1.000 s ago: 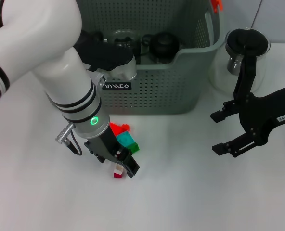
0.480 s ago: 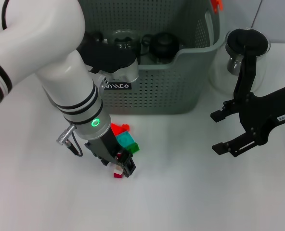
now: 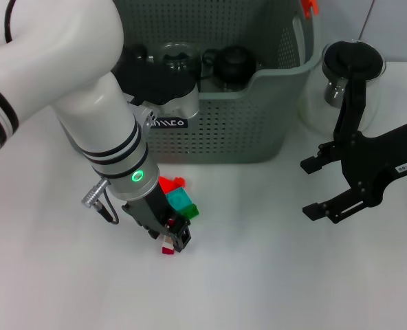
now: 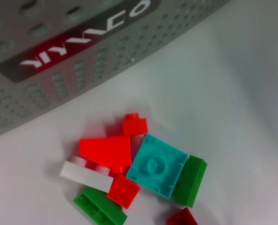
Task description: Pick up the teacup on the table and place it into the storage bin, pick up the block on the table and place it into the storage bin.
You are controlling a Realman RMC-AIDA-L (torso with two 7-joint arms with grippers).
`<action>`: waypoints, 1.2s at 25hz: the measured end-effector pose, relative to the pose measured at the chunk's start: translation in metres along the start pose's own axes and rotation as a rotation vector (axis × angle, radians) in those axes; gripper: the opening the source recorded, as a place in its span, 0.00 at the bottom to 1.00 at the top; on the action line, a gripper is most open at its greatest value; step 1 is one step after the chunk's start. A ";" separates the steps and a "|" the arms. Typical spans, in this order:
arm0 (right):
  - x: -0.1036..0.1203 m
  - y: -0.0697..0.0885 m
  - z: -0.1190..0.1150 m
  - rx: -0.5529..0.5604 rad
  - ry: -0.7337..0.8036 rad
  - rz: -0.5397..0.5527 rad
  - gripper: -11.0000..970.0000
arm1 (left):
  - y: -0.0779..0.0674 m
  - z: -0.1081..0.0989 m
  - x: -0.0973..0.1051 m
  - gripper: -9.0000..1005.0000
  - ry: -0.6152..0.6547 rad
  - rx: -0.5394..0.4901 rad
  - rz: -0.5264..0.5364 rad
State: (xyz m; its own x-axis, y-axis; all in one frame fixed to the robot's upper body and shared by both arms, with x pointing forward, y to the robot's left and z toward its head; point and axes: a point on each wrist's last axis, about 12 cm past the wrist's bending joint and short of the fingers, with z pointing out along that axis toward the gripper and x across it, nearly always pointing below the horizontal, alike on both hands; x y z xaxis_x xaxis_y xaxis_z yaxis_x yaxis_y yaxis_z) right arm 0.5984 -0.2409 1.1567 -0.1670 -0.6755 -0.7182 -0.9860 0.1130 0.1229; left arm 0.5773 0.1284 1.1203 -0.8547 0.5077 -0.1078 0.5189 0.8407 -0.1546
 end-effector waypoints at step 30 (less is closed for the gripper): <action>0.004 0.002 0.000 0.001 -0.005 0.008 0.94 | 0.002 -0.009 0.000 0.22 0.003 -0.011 0.004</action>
State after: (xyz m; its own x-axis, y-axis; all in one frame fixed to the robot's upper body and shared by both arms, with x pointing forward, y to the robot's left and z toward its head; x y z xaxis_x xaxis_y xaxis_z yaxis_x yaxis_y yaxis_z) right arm 0.5962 -0.2435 1.1542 -0.1746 -0.6713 -0.7203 -0.9846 0.1187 0.1281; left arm 0.5784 0.1320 1.1288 -0.8526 0.5119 -0.1052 0.5224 0.8406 -0.1435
